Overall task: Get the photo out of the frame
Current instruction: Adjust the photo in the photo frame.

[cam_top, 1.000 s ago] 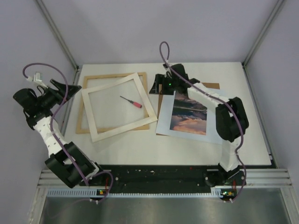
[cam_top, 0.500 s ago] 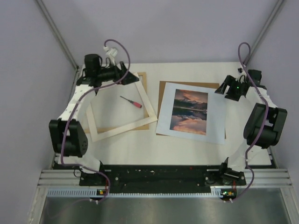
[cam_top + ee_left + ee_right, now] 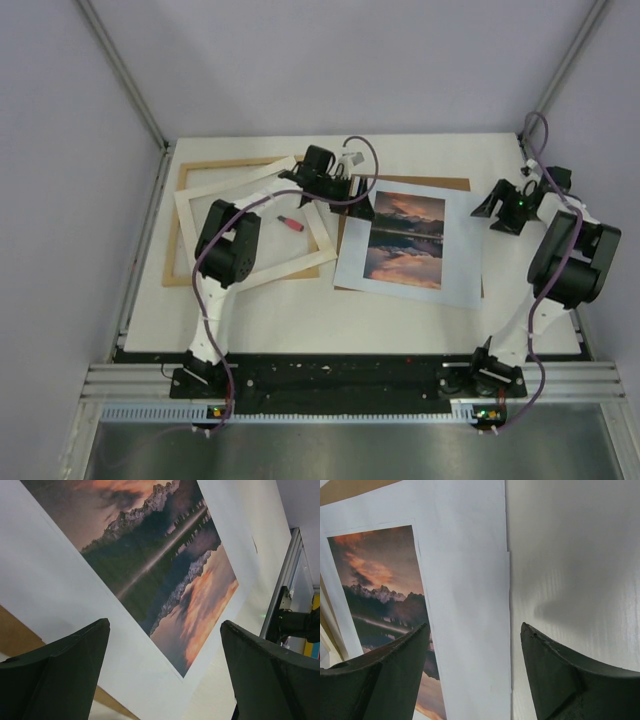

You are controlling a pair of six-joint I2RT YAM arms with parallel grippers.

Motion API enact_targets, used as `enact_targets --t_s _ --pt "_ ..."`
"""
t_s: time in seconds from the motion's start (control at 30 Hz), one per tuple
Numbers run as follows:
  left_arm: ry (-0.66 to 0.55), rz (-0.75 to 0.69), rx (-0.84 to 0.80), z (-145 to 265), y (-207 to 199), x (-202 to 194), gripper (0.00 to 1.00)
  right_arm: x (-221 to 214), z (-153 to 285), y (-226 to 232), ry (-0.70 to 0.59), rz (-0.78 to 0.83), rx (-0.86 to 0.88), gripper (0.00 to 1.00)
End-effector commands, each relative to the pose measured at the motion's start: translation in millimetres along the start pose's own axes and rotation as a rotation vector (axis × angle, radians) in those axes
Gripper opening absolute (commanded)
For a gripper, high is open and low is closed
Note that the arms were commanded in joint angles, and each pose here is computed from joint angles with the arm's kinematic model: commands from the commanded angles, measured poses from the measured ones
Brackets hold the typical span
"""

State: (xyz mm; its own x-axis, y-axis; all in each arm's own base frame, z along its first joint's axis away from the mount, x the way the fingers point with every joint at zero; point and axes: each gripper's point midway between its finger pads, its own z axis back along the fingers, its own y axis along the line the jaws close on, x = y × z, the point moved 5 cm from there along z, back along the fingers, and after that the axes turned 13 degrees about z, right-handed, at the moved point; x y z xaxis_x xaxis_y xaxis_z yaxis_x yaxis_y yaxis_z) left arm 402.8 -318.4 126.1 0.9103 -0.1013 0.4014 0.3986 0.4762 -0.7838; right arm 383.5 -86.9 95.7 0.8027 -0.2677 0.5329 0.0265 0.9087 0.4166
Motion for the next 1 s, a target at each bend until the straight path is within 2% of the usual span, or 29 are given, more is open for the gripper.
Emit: enact_targets --t_s 0.0,0.2,0.5,0.7,0.97 --pt "-0.055 -0.049 0.029 -7.8 -8.6 24.3 0.98 2.7 9.7 -9.6 -0.025 0.047 -0.006 0.73" --pt "-0.022 -0.007 0.109 -25.6 15.2 14.7 0.98 -13.1 -2.0 -31.2 0.066 -0.011 0.059 0.72" --pt "0.081 0.027 0.168 -46.2 30.5 -16.2 0.98 -23.3 -18.5 -29.9 0.11 -0.022 0.191 0.72" --pt "0.162 0.06 0.168 -60.8 40.1 -40.9 0.98 -27.0 -23.5 -24.9 0.113 -0.038 0.269 0.71" --pt "0.167 0.063 0.164 -64.1 40.5 -42.9 0.98 -16.8 -8.5 -15.1 0.057 -0.06 0.357 0.69"
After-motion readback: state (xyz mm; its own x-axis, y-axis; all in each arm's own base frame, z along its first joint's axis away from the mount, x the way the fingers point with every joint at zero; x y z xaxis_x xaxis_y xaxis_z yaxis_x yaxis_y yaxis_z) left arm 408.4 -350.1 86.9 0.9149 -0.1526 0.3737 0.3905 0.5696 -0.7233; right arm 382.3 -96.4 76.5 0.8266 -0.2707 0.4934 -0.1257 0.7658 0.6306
